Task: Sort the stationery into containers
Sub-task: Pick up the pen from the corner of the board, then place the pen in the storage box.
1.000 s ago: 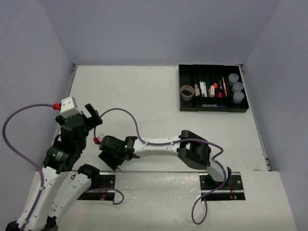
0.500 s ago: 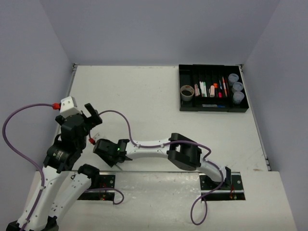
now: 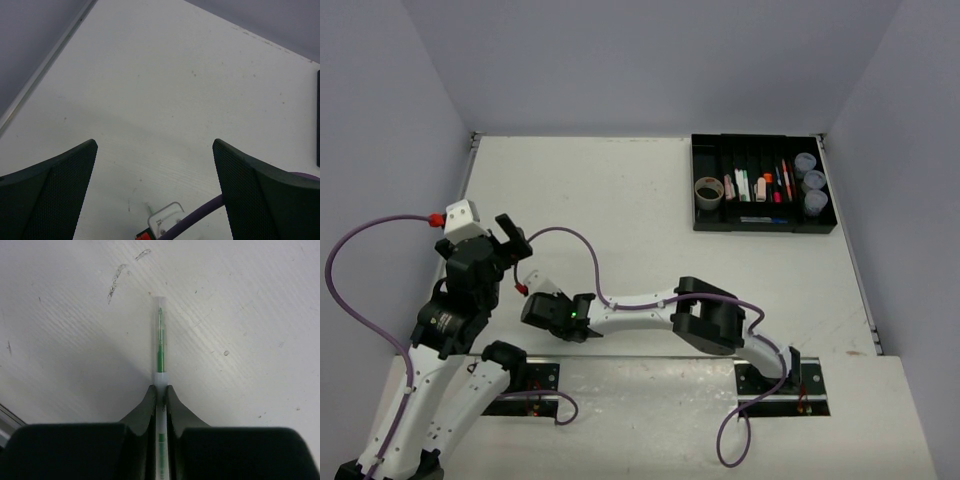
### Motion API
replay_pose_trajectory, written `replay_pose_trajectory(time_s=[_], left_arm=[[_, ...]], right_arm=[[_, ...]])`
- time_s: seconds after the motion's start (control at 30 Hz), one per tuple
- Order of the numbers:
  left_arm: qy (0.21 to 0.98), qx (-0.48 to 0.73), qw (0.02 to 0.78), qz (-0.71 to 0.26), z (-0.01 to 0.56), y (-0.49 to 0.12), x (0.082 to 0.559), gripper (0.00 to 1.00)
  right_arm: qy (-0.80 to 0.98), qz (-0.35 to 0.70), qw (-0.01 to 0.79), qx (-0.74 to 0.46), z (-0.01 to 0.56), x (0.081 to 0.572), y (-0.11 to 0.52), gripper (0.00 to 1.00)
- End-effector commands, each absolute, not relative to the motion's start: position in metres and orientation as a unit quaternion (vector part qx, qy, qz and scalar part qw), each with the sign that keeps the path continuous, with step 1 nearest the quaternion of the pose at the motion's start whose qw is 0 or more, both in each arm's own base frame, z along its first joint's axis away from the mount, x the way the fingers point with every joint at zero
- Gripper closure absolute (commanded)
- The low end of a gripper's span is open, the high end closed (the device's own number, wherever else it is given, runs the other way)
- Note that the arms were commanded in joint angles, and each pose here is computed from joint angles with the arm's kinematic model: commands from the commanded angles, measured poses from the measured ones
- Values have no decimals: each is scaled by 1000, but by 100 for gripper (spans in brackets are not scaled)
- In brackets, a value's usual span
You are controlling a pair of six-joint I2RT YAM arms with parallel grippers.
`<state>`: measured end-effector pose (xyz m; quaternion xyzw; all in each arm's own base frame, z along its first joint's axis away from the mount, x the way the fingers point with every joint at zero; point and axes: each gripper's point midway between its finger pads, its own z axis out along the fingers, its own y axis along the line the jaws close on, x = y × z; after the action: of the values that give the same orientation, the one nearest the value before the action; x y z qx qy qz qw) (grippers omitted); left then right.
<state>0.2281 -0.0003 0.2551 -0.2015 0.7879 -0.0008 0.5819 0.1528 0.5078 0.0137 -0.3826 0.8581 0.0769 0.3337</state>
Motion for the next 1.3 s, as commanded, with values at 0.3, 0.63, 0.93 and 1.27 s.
replay_pose_trajectory(time_s=[0.3, 0.63, 0.93, 1.27], left_arm=[[777, -205, 595, -5, 264, 1, 230, 0], [776, -204, 597, -9, 266, 1, 229, 0], [776, -191, 600, -22, 267, -5, 230, 0], [767, -181, 614, -44, 275, -10, 223, 0]], right_arm=[[894, 110, 258, -349, 8, 148, 429, 100], [916, 96, 306, -242, 57, 217, 349, 100], [918, 55, 381, -96, 125, 308, 225, 100], [911, -100, 401, 2, 157, 453, 48, 100]])
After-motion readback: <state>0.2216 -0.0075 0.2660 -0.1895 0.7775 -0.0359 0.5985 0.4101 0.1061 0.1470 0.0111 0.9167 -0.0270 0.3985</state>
